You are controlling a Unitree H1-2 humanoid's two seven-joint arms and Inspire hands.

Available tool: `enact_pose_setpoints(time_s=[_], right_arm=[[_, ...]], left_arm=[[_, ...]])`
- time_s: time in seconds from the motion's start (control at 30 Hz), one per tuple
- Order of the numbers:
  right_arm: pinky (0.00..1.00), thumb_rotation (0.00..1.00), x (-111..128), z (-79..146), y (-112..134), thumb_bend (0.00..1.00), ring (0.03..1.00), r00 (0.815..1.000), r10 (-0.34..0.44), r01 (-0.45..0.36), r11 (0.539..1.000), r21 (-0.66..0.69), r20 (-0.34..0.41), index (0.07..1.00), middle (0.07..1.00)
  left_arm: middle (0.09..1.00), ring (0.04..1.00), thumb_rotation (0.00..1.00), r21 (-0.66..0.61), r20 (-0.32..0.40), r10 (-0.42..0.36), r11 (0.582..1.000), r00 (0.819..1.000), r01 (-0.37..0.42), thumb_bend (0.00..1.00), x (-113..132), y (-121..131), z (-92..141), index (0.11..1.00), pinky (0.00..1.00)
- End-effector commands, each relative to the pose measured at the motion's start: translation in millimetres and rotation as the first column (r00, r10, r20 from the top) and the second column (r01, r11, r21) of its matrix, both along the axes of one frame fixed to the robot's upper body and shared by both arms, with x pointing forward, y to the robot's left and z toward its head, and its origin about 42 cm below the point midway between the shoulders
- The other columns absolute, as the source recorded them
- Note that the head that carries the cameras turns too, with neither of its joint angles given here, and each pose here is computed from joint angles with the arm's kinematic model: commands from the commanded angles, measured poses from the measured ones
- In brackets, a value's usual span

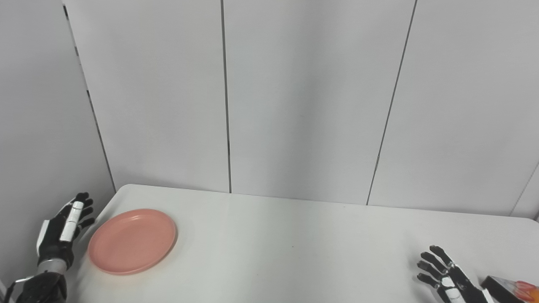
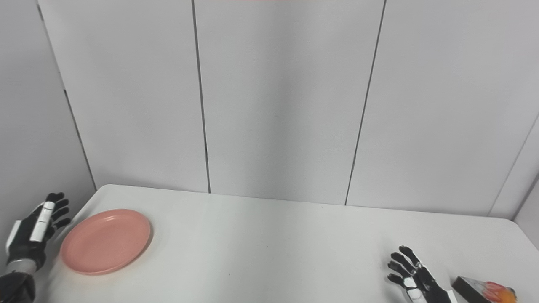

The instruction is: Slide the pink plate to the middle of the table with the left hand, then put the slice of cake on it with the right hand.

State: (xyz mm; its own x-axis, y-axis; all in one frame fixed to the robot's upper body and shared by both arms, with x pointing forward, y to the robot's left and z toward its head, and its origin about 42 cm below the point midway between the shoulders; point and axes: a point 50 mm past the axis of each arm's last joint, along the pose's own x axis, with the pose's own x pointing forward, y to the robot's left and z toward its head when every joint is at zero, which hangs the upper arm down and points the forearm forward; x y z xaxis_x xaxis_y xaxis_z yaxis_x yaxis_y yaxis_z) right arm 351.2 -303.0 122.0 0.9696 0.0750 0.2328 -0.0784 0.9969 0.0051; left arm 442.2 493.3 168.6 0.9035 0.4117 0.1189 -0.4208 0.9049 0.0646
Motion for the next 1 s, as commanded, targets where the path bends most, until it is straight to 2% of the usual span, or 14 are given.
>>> enact_pose_setpoints(time_s=[0.0, 0.3, 0.43, 0.6, 0.67, 0.83, 0.97], right_arm=[[0.78, 0.75, -49.4, -69.5, -0.4, 0.91, 0.820, 0.972, -0.029, 0.038, 0.999, 0.034, -0.231, 0.876, 0.839], [0.78, 0.75, -50.1, -67.9, 2.3, 0.91, 0.823, 0.973, -0.026, 0.035, 0.999, 0.035, -0.231, 0.879, 0.843], [0.77, 0.75, -49.6, -67.3, 3.7, 0.91, 0.824, 0.973, -0.024, 0.032, 0.999, 0.034, -0.231, 0.878, 0.840], [0.77, 0.76, -50.4, -65.9, 5.5, 0.91, 0.827, 0.973, -0.025, 0.032, 0.999, 0.026, -0.230, 0.882, 0.848], [0.77, 0.76, -50.6, -65.3, 6.1, 0.91, 0.824, 0.973, -0.026, 0.033, 0.999, 0.027, -0.231, 0.879, 0.844], [0.77, 0.77, -50.6, -64.4, 8.3, 0.91, 0.827, 0.973, -0.025, 0.030, 0.999, 0.015, -0.230, 0.882, 0.850], [0.77, 0.77, -50.4, -63.3, 9.9, 0.90, 0.826, 0.973, -0.025, 0.028, 1.000, 0.010, -0.231, 0.885, 0.850]], left_arm=[[0.838, 0.844, 0.82, 0.029, 0.064, 0.007, 1.000, 0.998, -0.009, 0.92, 7.1, 5.0, 21.3, 0.776, 0.78], [0.851, 0.843, 0.82, 0.027, 0.019, -0.019, 0.999, 1.000, 0.018, 0.93, 6.7, -6.6, 5.1, 0.797, 0.77], [0.860, 0.828, 0.80, -0.002, 0.035, -0.054, 0.999, 0.998, 0.054, 0.94, 9.4, -18.1, 0.7, 0.831, 0.76], [0.830, 0.789, 0.84, 0.015, 0.033, -0.087, 0.996, 0.996, 0.087, 0.87, 10.3, -30.3, -4.6, 0.826, 0.78], [0.818, 0.775, 0.82, -0.004, 0.046, -0.092, 0.996, 0.995, 0.093, 0.87, 11.1, -35.5, -6.4, 0.818, 0.77], [0.804, 0.779, 0.80, -0.058, 0.081, -0.113, 0.991, 0.990, 0.118, 0.88, 14.9, -51.6, -11.2, 0.798, 0.70], [0.870, 0.831, 0.84, -0.036, 0.073, -0.142, 0.989, 0.987, 0.145, 0.92, 15.7, -62.3, -14.7, 0.836, 0.75]])
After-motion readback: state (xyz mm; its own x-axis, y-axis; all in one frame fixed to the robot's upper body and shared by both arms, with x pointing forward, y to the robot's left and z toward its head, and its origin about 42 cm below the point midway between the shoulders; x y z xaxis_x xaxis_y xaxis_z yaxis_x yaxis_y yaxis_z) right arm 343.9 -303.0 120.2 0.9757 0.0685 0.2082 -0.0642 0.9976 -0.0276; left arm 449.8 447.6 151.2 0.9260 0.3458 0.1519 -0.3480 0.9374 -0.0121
